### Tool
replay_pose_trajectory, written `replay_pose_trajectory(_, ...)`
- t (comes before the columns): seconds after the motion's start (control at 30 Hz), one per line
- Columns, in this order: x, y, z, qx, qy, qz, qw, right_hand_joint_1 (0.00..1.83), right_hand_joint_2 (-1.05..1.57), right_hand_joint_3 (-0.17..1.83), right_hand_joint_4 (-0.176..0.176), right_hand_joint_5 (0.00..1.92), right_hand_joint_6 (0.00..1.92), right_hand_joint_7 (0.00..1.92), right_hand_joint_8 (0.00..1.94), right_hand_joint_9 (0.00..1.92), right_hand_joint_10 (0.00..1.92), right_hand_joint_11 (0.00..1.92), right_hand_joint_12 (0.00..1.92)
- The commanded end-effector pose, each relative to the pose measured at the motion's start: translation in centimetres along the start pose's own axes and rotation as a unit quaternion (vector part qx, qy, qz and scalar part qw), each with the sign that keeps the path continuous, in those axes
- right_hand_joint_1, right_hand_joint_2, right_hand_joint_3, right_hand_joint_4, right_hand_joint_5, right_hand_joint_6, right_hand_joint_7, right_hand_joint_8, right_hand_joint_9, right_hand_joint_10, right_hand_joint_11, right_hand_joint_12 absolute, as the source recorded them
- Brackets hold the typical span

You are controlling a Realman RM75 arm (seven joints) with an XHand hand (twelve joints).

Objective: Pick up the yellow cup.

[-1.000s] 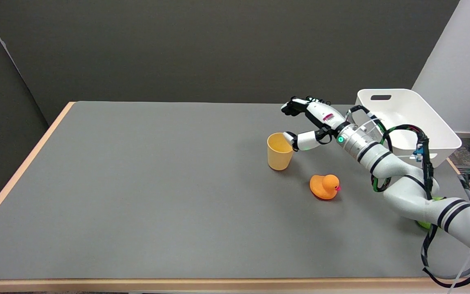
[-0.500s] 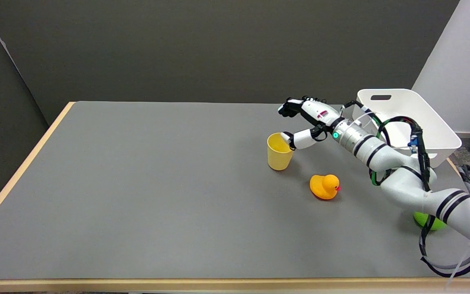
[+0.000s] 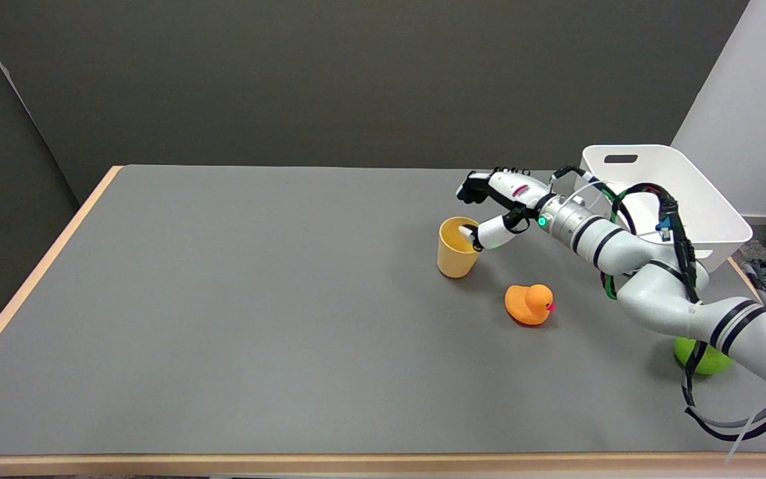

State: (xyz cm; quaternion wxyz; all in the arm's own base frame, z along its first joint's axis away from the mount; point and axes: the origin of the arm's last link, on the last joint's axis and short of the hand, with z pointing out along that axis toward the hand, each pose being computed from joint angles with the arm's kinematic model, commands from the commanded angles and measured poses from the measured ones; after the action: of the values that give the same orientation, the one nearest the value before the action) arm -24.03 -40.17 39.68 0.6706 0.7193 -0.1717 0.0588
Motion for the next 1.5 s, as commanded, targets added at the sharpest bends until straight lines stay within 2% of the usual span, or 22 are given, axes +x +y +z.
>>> replay_pose_trajectory(0.03,-0.9,0.2,-0.3,-0.028,-0.042,-0.016,0.999,0.81,0.67,0.89,-0.140,0.37,0.75,0.49,0.59,0.33,0.96,0.05,1.18)
replay_pose_trajectory(0.3,0.2,-0.7,0.2,-0.014,-0.027,-0.019,0.999,0.81,0.67,0.91,-0.139,0.42,0.88,0.50,0.60,0.34,0.96,0.05,1.19)
replay_pose_trajectory(0.37,0.6,-1.0,0.4,-0.008,-0.019,-0.020,1.000,0.85,0.74,0.83,-0.133,0.48,1.08,0.52,0.63,0.35,0.97,0.05,1.19)
replay_pose_trajectory(0.43,0.9,-1.2,0.4,-0.001,-0.013,-0.024,1.000,0.99,1.14,0.34,-0.106,0.64,1.54,0.55,0.72,0.37,1.00,0.06,1.20)
replay_pose_trajectory(0.5,1.1,-1.5,0.5,0.005,-0.009,-0.036,0.999,0.97,1.04,0.58,-0.083,0.66,1.61,0.68,0.88,0.48,1.00,0.15,1.09)
replay_pose_trajectory(0.63,1.3,-1.6,0.6,0.011,-0.006,-0.052,0.999,0.97,1.03,0.60,-0.066,0.66,1.62,0.74,0.97,0.56,1.07,0.16,1.12)
replay_pose_trajectory(0.7,1.4,-1.7,0.6,0.014,-0.003,-0.052,0.999,1.12,1.08,0.38,-0.032,0.69,1.61,0.78,1.24,0.59,1.19,0.17,1.31)
replay_pose_trajectory(0.8,1.6,-1.6,0.6,0.016,0.000,-0.056,0.998,1.12,1.09,0.40,0.022,0.66,1.55,0.74,1.50,0.63,1.24,0.21,1.36)
replay_pose_trajectory(0.87,1.7,-1.7,0.5,0.018,0.001,-0.061,0.998,1.11,1.08,0.49,-0.013,0.65,1.50,0.68,1.71,0.64,1.35,0.26,1.45)
replay_pose_trajectory(0.93,1.8,-1.6,0.5,0.017,0.003,-0.065,0.998,1.11,1.08,0.52,-0.027,0.64,1.51,0.66,1.75,0.64,1.37,0.28,1.48)
replay_pose_trajectory(1.0,2.0,-1.6,0.6,0.018,0.006,-0.066,0.998,1.12,1.06,0.54,-0.056,0.64,1.49,0.68,1.77,0.67,1.43,0.29,1.56)
replay_pose_trajectory(1.07,2.3,-1.6,0.6,0.019,0.011,-0.068,0.997,1.12,1.06,0.54,-0.059,0.64,1.49,0.68,1.78,0.67,1.45,0.30,1.58)
replay_pose_trajectory(1.2,2.8,-1.6,0.6,0.019,0.018,-0.082,0.996,1.12,1.03,0.62,-0.079,0.63,1.52,0.68,1.82,0.68,1.55,0.25,1.79)
replay_pose_trajectory(1.3,3.3,-1.7,0.6,0.021,0.025,-0.091,0.995,1.12,1.12,0.50,-0.111,0.58,1.53,0.65,1.85,0.71,1.67,0.22,1.91)
replay_pose_trajectory(1.5,4.9,-1.3,0.4,0.013,0.050,-0.107,0.993,1.12,1.15,0.42,-0.122,0.57,1.52,0.66,1.84,0.69,1.75,0.24,1.92)
